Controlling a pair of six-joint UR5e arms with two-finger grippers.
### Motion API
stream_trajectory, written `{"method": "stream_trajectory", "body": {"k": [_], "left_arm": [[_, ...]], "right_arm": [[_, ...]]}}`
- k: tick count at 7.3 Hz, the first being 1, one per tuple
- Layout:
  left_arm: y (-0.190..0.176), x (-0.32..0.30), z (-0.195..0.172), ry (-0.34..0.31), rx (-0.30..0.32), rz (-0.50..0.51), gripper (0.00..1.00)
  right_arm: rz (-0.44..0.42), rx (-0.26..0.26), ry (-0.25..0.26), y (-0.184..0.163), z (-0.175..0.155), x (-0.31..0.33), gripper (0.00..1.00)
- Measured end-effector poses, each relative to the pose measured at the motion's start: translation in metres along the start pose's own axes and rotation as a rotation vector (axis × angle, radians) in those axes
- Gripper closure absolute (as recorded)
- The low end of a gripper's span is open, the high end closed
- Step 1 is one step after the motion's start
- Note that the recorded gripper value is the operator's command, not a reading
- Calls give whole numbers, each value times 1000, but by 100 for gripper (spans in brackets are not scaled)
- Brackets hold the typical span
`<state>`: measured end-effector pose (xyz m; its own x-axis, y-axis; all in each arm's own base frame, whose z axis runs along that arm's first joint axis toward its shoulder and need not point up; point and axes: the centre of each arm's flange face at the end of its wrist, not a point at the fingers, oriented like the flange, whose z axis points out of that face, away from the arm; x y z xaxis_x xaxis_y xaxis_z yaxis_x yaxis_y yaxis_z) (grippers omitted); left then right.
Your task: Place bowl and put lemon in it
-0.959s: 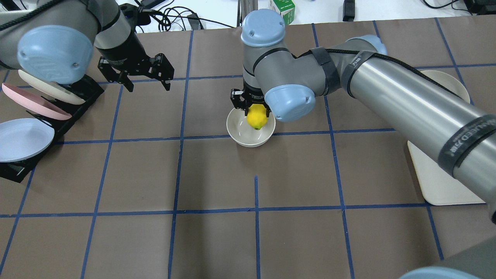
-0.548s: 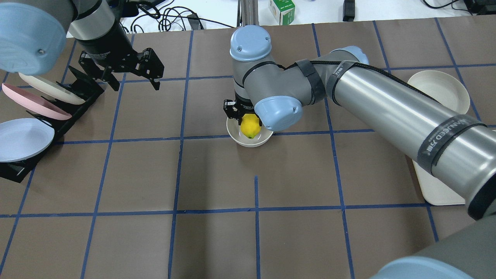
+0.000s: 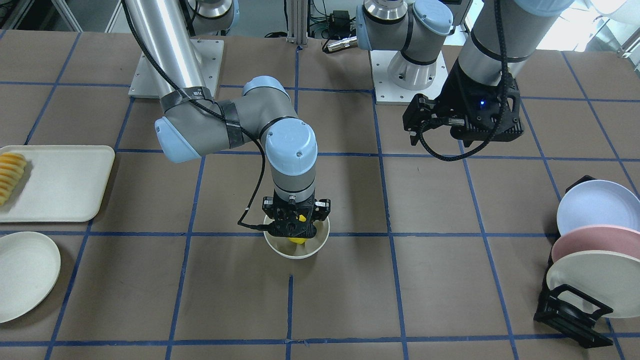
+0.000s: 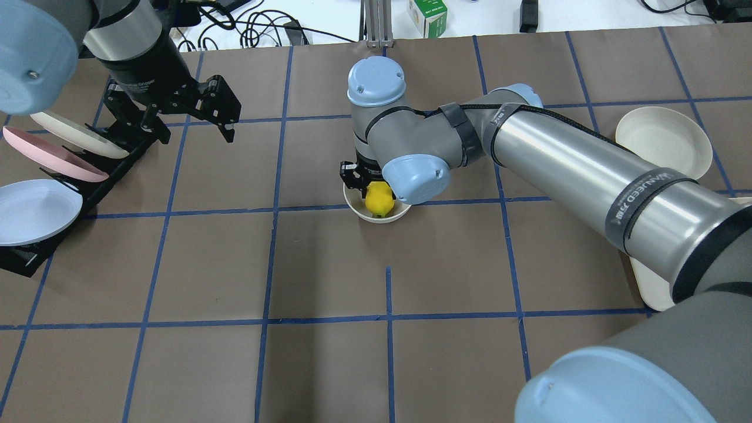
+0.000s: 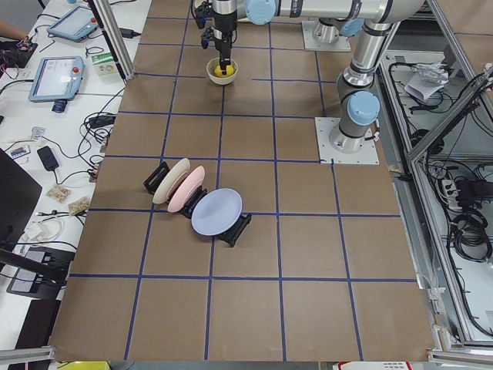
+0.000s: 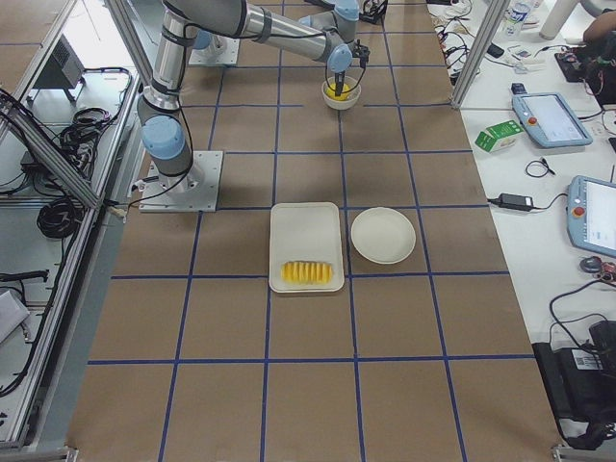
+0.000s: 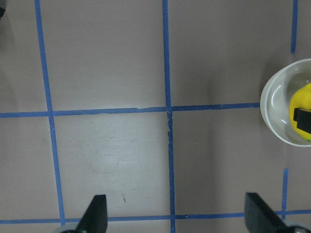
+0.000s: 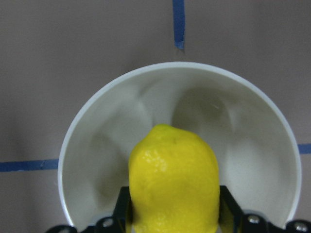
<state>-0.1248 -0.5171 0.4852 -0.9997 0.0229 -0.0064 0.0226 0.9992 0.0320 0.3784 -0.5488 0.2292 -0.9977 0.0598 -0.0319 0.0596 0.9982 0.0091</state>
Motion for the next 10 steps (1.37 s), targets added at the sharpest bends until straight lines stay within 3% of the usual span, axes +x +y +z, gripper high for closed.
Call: {"method": "stream_trajectory", "body": {"k": [1,2,4,7,8,10], "left_arm": [[0,0,0,1,-2,0,0],[0,0,1,2,-3,0,0],[0,0,1,2,-2,0,0],[-1,0,1,3,-3,-5,0],[-1,0,2,4,-4,-9,0],[0,-1,0,1,-1,-12,0]], "right_arm": [[4,-1,0,0,2,0,9],[6,3,0,-1,1,0,0],[10,38,-8,-3,-20,2,0],[16,108,-38,-2,-94,28,0],[13,112,-34,1,-118,44,0],[92,95,-12,9,-181,113,0]]}}
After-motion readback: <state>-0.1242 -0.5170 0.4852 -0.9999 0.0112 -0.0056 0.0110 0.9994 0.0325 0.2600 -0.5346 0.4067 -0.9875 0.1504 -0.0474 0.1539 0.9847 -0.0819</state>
